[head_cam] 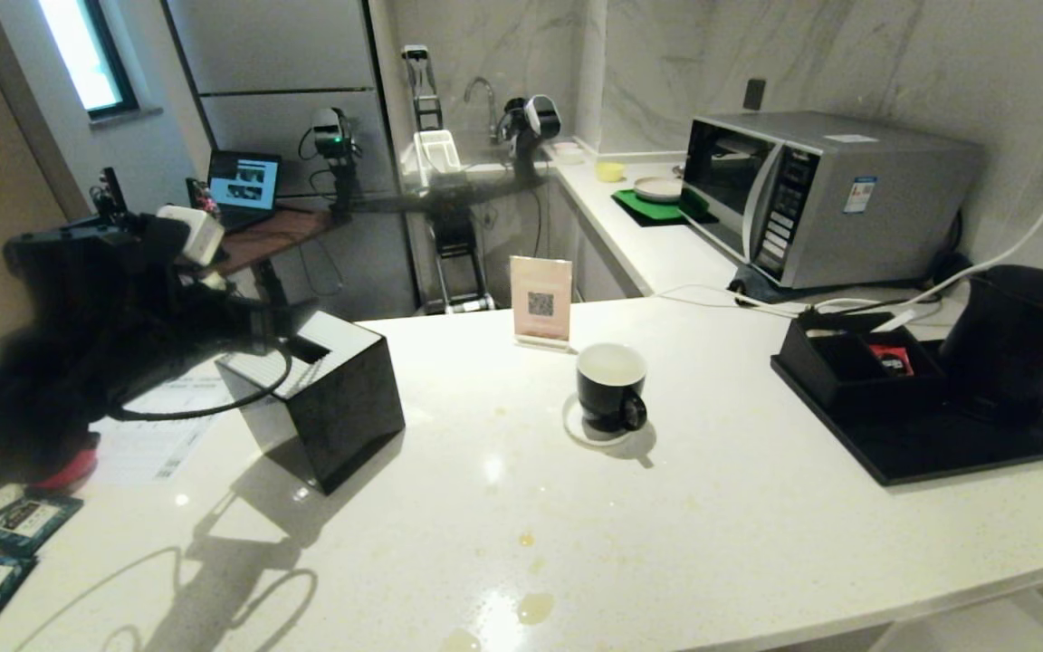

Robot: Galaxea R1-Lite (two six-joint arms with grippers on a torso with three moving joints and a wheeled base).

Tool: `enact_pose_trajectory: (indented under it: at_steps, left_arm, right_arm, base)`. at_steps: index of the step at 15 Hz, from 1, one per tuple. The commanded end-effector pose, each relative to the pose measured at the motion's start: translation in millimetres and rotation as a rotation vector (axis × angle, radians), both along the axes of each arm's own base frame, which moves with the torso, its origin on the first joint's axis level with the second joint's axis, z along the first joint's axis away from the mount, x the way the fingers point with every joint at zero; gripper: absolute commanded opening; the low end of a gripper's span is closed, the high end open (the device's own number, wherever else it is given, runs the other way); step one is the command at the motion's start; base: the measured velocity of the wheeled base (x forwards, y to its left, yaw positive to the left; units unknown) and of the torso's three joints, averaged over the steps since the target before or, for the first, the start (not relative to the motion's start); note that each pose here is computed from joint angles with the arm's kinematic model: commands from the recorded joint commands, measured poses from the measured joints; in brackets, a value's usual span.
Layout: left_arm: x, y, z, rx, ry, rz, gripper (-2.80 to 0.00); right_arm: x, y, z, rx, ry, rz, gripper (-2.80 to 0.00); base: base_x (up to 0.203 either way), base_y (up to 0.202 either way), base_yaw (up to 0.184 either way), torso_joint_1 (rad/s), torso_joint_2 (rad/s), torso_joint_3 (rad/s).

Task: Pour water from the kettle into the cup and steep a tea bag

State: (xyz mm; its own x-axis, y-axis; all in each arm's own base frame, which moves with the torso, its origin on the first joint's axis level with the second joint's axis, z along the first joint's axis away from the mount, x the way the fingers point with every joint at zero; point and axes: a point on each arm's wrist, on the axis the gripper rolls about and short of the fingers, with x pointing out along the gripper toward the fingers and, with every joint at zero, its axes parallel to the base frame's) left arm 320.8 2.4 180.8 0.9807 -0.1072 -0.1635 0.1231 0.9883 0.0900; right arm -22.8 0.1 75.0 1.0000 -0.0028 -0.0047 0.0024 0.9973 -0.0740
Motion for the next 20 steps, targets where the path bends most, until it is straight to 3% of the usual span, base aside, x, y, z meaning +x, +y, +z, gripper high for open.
enact_pose_trajectory:
  at_steps: [1, 12, 13, 20]
  left_arm:
    - [-3, -2, -1, 0.001, 0.002, -0.006, 0.0]
    - [-21, -35, 3, 0.012, -0.002, -0.109, 0.0]
    - [-23, -35, 3, 0.012, -0.004, -0.112, -2.8]
    - [-36, -39, 16, 0.008, -0.045, -0.128, -2.8]
  right_arm:
    - [0, 0, 0, -0.001, 0.003, 0.001, -2.8]
    - [0, 0, 0, -0.001, 0.001, 0.001, -2.8]
    - [0, 0, 0, 0.0, 0.001, 0.001, -2.8]
    - [0, 0, 0, -0.001, 0.001, 0.001, -2.8]
  base:
    - [0.0, 0.0, 0.0, 0.0, 0.0, 0.0]
    - [0.0, 0.0, 0.0, 0.0, 0.0, 0.0]
    - [0.0, 0.0, 0.0, 0.0, 0.0, 0.0]
    - [0.0, 0.0, 0.0, 0.0, 0.0, 0.0]
